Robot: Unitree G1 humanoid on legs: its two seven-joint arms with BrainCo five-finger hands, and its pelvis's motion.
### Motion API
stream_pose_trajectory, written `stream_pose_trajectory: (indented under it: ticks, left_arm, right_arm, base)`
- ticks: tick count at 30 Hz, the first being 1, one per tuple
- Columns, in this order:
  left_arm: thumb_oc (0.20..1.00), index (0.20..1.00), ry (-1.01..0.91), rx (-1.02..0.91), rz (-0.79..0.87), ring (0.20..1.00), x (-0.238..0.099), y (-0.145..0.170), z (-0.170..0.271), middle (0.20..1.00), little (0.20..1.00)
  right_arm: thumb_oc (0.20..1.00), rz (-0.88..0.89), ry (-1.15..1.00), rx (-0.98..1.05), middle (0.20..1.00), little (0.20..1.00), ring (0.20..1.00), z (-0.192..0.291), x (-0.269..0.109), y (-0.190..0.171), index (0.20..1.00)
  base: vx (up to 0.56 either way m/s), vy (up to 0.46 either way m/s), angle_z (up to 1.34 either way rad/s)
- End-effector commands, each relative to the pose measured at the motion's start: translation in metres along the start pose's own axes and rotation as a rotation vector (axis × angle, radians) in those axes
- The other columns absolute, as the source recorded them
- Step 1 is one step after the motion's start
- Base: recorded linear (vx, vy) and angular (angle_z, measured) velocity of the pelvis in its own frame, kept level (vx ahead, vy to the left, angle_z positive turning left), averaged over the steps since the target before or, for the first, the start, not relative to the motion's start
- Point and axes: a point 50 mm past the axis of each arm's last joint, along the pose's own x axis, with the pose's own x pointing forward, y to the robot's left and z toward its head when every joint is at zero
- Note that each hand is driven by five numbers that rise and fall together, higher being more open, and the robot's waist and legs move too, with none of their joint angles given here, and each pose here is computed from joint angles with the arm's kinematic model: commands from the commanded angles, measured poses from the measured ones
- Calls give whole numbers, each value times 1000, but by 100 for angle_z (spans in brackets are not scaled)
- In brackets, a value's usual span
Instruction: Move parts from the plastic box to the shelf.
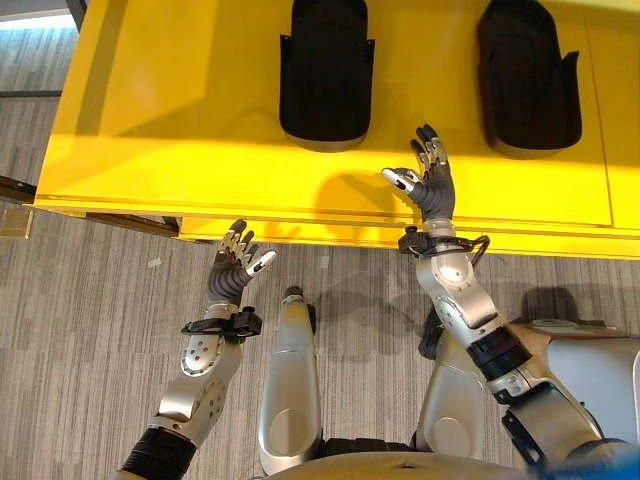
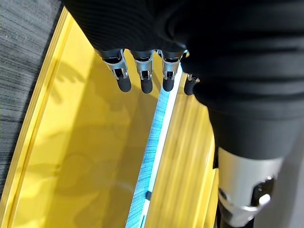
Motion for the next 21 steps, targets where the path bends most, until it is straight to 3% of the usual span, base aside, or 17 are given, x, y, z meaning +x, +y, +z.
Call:
stream_pose_trajectory:
  ticks: [1,7,12,21]
  left_arm:
    - [1000,1000,-87,45,-69,1000,3,-4,15,1000,1000]
    - [1000,1000,-46,35,-59,1000,-1,3,5,1000,1000]
    - [1000,1000,3,0,-35,1000,-16,16,-9,1000,1000]
    - [1000,1000,29,-74,-23,1000,-21,11,-22,1000,1000]
  right_arm:
    - [1000,-22,-55,45,1000,1000,1000,9,-2,-10,1000]
    - [1000,86,-1,-1,1000,1000,1000,1,-33,-24,1000]
    - [1000,165,134,-107,1000,1000,1000,-3,-82,-67,1000]
    - [1000,85,285,-303,1000,1000,1000,-4,-120,-122,1000]
  base:
    - [10,-45,-5]
    - [85,-85,-24]
    - [279,-113,-51]
    - [72,-217,-24]
